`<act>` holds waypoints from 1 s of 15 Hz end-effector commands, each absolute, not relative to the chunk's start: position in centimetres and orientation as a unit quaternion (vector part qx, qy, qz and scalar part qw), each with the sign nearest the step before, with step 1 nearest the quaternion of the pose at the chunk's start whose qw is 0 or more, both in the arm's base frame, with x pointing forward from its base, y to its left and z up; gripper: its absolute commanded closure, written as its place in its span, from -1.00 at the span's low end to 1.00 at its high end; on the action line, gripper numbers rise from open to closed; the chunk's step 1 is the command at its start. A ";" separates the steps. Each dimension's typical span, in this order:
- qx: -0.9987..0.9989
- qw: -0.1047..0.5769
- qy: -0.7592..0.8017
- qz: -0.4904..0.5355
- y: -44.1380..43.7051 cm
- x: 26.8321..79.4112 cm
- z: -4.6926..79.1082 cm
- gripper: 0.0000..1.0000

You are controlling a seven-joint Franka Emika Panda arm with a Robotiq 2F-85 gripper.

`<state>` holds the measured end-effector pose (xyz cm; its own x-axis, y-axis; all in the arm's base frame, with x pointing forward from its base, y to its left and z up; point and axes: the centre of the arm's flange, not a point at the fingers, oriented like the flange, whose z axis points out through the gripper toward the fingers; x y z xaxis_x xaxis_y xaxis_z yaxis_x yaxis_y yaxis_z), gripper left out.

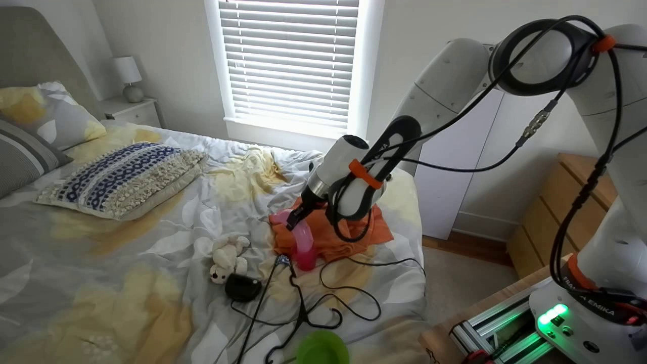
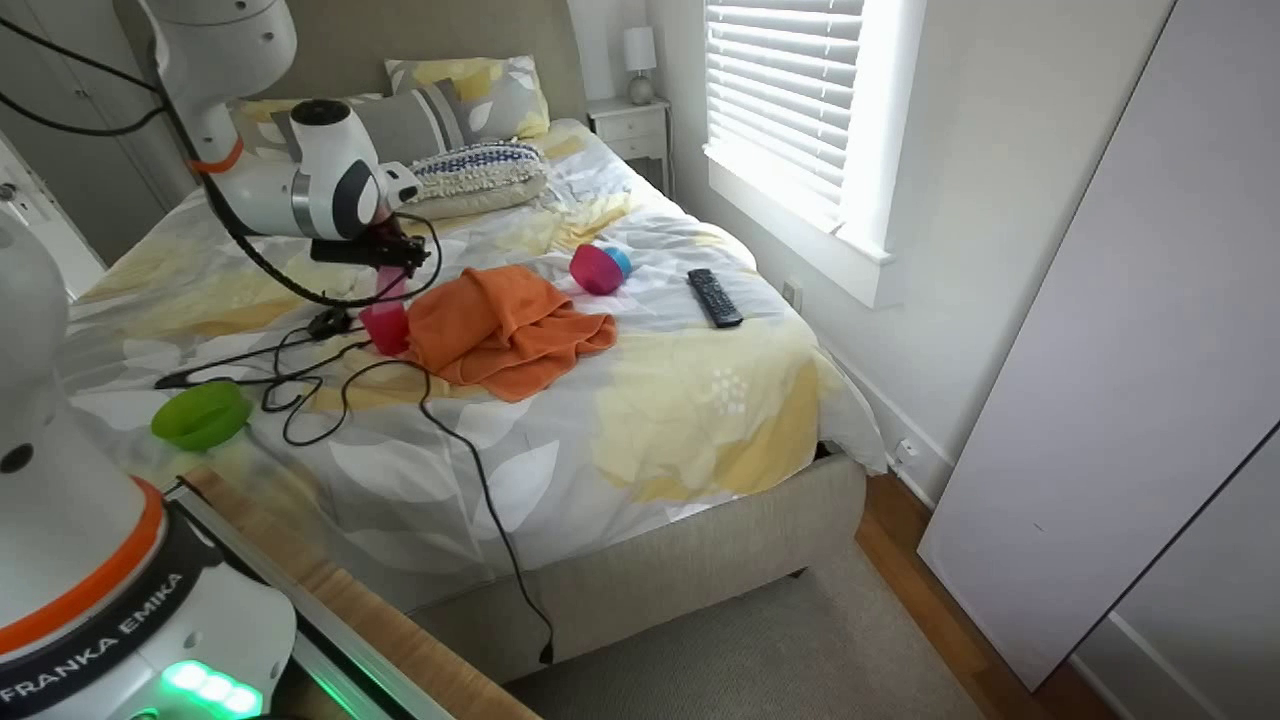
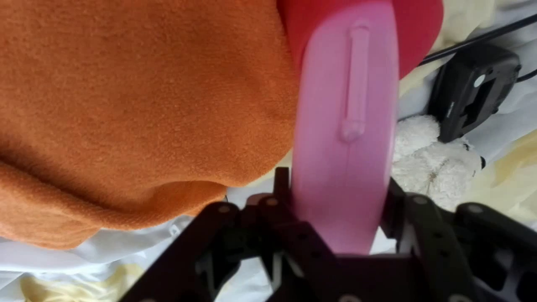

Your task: Put the pink thing into the cup

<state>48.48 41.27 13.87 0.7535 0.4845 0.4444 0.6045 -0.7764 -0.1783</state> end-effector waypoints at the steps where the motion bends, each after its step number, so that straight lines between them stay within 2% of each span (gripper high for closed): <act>1: -0.912 0.163 -0.318 -0.200 41.5 47.6 11.9 0.52; 2: -0.910 0.164 -0.325 -0.199 41.4 47.5 11.7 0.52; 3: -0.907 0.168 -0.332 -0.200 41.4 47.3 11.6 -0.48; 4: -0.905 0.167 -0.337 -0.200 41.4 47.2 11.7 -0.50; 8: -0.894 0.158 -0.361 -0.214 40.9 46.7 14.6 -0.99; 12: -0.888 0.147 -0.372 -0.228 39.9 46.4 18.7 -1.00; 15: -0.882 0.166 -0.395 -0.197 39.4 45.9 21.2 -1.00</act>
